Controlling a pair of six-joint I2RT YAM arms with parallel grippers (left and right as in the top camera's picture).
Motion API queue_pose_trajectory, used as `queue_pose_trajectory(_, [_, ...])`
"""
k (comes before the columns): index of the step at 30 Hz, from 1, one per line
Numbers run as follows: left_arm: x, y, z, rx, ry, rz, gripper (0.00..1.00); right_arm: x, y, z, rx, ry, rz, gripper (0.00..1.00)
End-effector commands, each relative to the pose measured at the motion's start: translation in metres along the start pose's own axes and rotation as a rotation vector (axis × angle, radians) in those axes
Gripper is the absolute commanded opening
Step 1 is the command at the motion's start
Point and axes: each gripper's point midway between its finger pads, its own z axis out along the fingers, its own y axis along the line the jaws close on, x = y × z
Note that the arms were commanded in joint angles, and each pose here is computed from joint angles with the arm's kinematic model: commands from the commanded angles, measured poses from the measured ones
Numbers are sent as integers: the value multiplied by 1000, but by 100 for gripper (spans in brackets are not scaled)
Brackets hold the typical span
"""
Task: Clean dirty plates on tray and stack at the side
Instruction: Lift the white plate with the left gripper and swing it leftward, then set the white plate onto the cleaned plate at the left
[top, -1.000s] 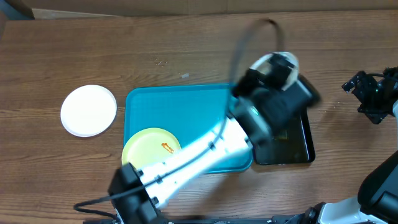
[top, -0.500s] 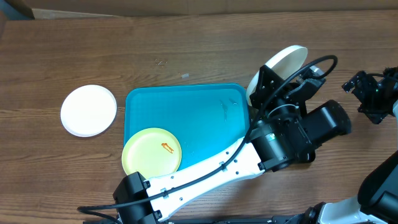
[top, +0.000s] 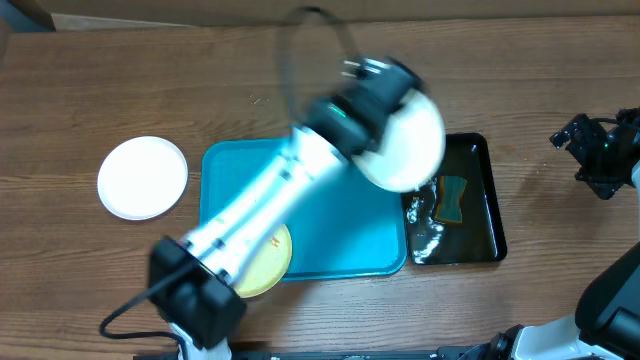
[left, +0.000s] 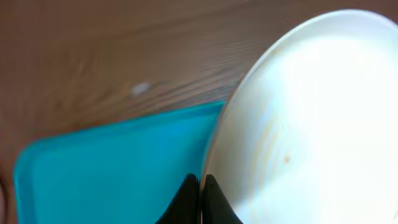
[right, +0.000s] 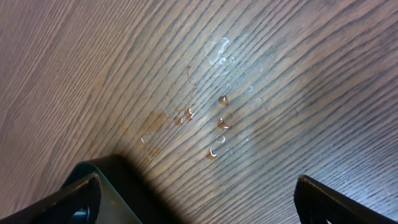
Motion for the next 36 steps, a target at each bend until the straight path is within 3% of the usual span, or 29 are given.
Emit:
queue_pose_trajectory(1, [0,56,13,167,168,-289,4,-8,3,-8,-8,-32,-9,100])
queue_pose_trajectory(11, [65,327,6,-192,285,-860,4,-8,4,-8,-8,-33,-9,100])
queue_pose_trajectory(17, [135,420,-6,-353,321,-1091,4,-8,3,-8,-8,-33,-9,100])
queue_pose_trajectory(23, [188,441,13,-387,372,-1178,4,-8,4,-8,-8,-33,-9,100])
queue_pose_trajectory(28, [200,442,35,-383,355,-1174,4,-8,3,-8,-8,-32,-9,100])
queue_pose_trajectory(30, [195,437,38,-330,351,-1147,13,-8,3,-8,-8,-33,-9,100])
queue_pose_trajectory(31, [191,433,41,-287,344,-1126,24,-8,3,-8,-8,-32,-9,100])
queue_pose_trajectory(32, [183,425,43,-208,331,-1098,43,-8,4,-8,-8,-33,-10,100])
queue_pose_trajectory(33, [173,415,45,-121,316,-1068,51,-8,3,-8,-8,-33,-9,100])
queue_pose_trajectory(36, [148,384,41,120,276,-1007,55,-8,4,-8,-8,-33,-9,100])
